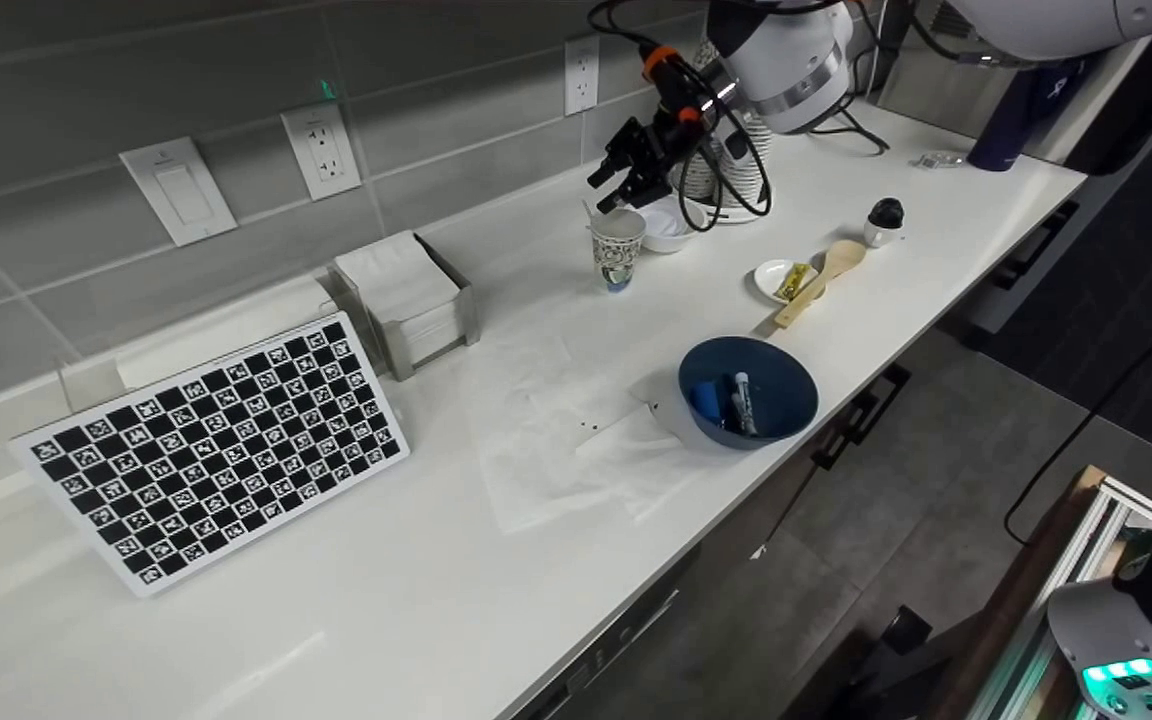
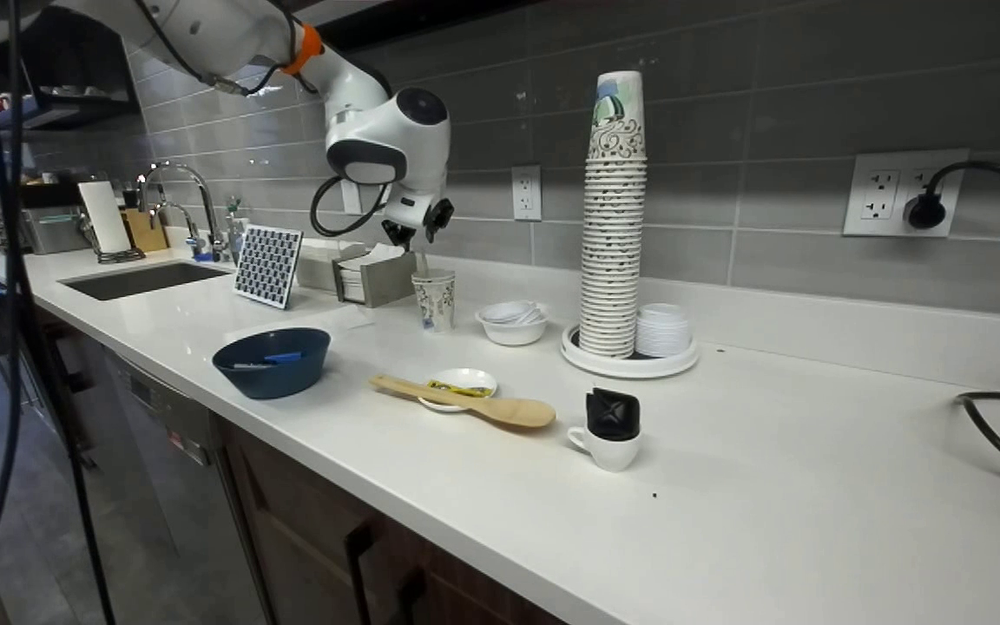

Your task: Remove the white spoon from the blue bowl and place it in the two stacked coffee cups on the left.

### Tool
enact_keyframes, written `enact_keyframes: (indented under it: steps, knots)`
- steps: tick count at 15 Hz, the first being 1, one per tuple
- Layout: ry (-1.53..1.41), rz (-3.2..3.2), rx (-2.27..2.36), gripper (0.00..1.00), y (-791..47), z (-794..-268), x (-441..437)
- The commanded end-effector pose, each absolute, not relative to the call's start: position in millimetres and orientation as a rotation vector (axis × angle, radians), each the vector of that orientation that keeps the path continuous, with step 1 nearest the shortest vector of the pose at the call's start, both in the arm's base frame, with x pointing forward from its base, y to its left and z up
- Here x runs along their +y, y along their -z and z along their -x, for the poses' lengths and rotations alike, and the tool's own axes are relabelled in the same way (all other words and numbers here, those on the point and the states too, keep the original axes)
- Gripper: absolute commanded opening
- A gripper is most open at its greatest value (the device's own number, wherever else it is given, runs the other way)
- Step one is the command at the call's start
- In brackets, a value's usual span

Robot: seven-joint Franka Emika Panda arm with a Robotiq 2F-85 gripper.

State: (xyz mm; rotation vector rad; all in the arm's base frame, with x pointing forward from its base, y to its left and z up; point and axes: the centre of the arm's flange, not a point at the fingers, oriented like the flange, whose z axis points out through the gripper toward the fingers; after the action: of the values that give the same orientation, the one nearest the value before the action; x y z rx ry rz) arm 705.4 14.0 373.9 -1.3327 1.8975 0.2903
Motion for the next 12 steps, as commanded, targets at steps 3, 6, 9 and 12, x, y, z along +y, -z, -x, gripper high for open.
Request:
enact_keyframes:
  steps: [3, 6, 9, 12]
  knots:
    - [-0.486, 1.446, 1.768, 0.99, -426.4, -647.4, -29.4]
    - [-0.544, 1.618, 1.586, 1.00, -450.9, -590.7, -53.9]
    - [-0.577, 1.740, 1.401, 1.00, -466.1, -533.3, -69.0]
    - [-0.558, 1.789, 1.237, 1.00, -485.2, -476.4, -76.4]
